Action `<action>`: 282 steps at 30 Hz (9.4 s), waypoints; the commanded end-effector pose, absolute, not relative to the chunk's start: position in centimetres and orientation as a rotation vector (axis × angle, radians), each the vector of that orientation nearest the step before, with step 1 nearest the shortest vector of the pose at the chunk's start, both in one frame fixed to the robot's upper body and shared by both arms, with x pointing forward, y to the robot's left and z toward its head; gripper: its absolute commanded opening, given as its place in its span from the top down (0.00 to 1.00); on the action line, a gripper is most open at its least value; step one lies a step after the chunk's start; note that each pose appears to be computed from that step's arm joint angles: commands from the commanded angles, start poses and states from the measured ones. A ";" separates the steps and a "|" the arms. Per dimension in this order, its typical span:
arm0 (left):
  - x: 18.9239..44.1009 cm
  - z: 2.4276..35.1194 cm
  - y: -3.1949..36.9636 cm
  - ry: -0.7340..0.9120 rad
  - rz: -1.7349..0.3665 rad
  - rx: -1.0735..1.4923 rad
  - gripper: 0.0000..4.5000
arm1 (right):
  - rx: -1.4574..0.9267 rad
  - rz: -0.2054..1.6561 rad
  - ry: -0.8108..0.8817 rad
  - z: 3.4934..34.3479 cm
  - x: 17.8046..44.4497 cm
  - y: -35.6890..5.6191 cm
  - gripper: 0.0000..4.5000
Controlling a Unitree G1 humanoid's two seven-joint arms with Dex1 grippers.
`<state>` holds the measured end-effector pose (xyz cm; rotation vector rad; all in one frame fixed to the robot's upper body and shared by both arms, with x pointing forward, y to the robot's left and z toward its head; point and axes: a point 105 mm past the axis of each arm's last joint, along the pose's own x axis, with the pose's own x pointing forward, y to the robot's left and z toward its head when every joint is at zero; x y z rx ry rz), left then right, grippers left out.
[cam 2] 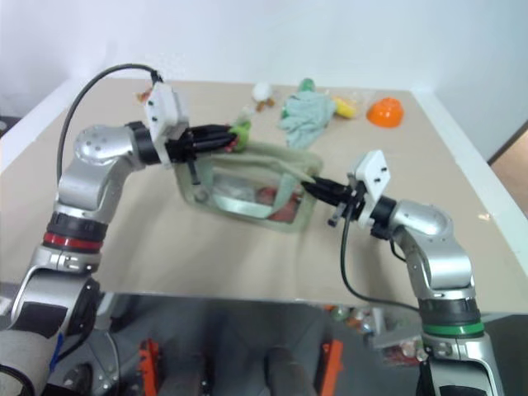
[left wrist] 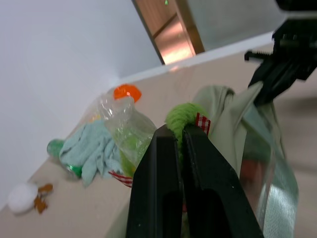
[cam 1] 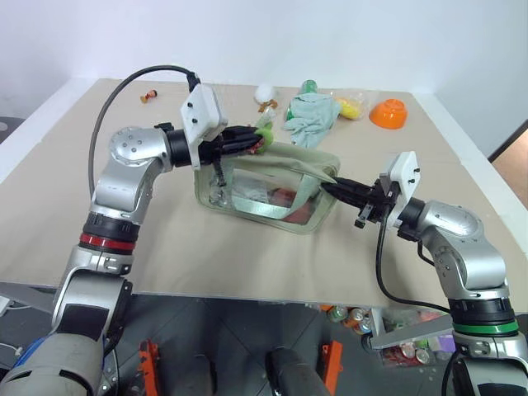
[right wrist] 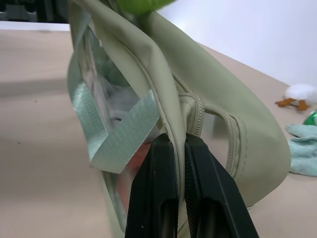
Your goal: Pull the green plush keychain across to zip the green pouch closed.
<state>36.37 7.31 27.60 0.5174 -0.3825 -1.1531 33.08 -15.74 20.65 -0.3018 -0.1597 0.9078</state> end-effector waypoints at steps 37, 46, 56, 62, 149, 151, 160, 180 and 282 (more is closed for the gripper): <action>34.9 29.0 13.3 -0.392 -1.005 0.549 0.01 | -0.323 0.950 -0.181 20.8 33.1 -15.3 1.00; 34.0 27.1 17.5 -0.307 -0.819 0.276 0.01 | -0.322 0.947 -0.175 20.6 33.1 -15.3 1.00; 34.0 23.5 15.8 -0.236 -0.830 0.141 0.01 | -0.321 0.953 -0.176 20.7 33.2 -15.2 1.00; 35.3 22.5 15.4 -0.213 -0.834 0.137 0.01 | -0.324 0.949 -0.178 20.9 33.2 -15.2 1.00; 29.5 19.9 8.9 -0.134 -1.121 0.105 1.00 | -0.317 1.175 -0.270 29.5 39.1 -4.4 0.01; 29.4 19.8 8.9 -0.132 -1.122 0.105 1.00 | -0.312 1.169 -0.287 30.3 39.2 -4.4 0.01; 29.3 19.7 8.9 -0.128 -1.124 0.103 1.00 | -0.462 1.156 -0.299 30.7 40.0 -4.5 0.01; 29.3 19.5 8.8 -0.126 -1.122 0.091 1.00 | -0.649 1.332 -0.190 27.1 39.0 -4.0 0.01; 33.6 19.3 11.0 -0.136 -0.953 0.187 1.00 | -0.650 0.589 -0.496 35.1 36.3 -19.2 0.99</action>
